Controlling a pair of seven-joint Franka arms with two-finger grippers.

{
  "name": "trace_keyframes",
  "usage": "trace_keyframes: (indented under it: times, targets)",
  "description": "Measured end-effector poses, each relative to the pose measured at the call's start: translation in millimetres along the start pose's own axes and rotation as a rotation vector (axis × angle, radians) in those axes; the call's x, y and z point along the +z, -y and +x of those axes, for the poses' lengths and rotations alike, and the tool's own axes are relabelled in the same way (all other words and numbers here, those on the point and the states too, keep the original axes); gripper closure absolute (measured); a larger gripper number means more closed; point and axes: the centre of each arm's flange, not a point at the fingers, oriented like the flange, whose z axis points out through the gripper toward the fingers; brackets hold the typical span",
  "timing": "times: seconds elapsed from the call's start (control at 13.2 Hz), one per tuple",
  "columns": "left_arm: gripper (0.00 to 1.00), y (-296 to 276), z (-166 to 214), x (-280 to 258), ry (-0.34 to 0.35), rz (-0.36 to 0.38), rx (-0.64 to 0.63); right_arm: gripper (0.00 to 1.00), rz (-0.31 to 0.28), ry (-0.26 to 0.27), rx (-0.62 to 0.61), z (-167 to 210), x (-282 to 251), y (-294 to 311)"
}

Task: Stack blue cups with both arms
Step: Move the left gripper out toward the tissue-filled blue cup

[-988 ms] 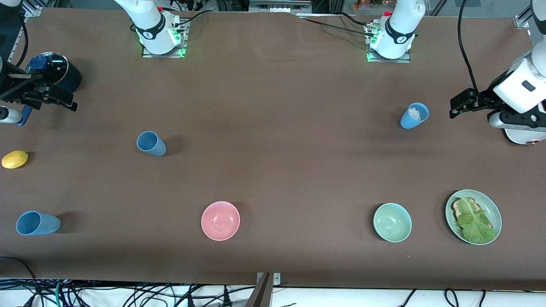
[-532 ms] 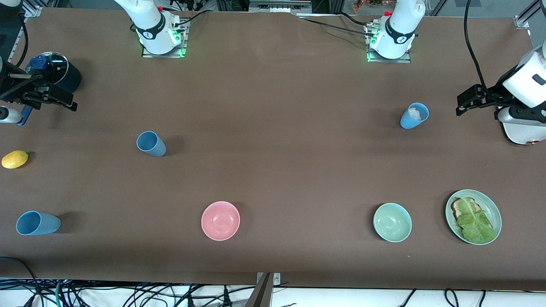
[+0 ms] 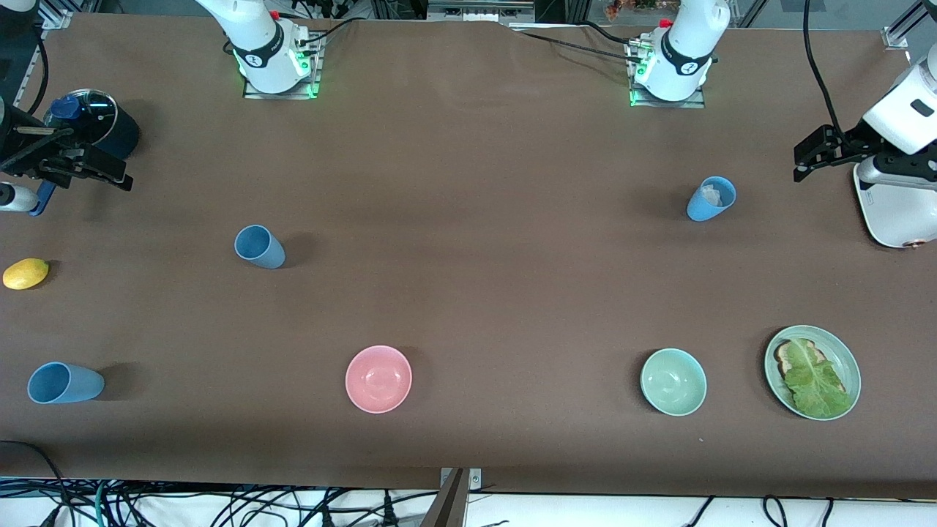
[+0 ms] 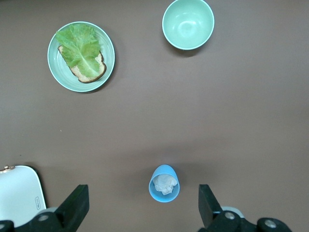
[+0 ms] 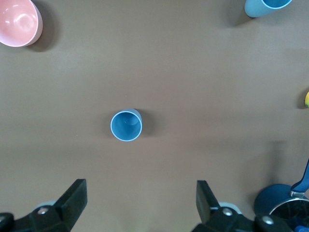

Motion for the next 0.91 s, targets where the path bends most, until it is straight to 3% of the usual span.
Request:
trace_keyframes:
  times: [0.46,0.91]
  targets:
    - [0.0,9.7,-31.3,7.7,-0.028,0.002,0.058,0.0,0.0,-0.001,0.0,0.1,-0.1,0.1]
    - [0.0,22.7,-37.9,13.7,-0.042,-0.001,0.075,0.0,0.0,-0.004,0.0,0.4,-0.4,0.1]
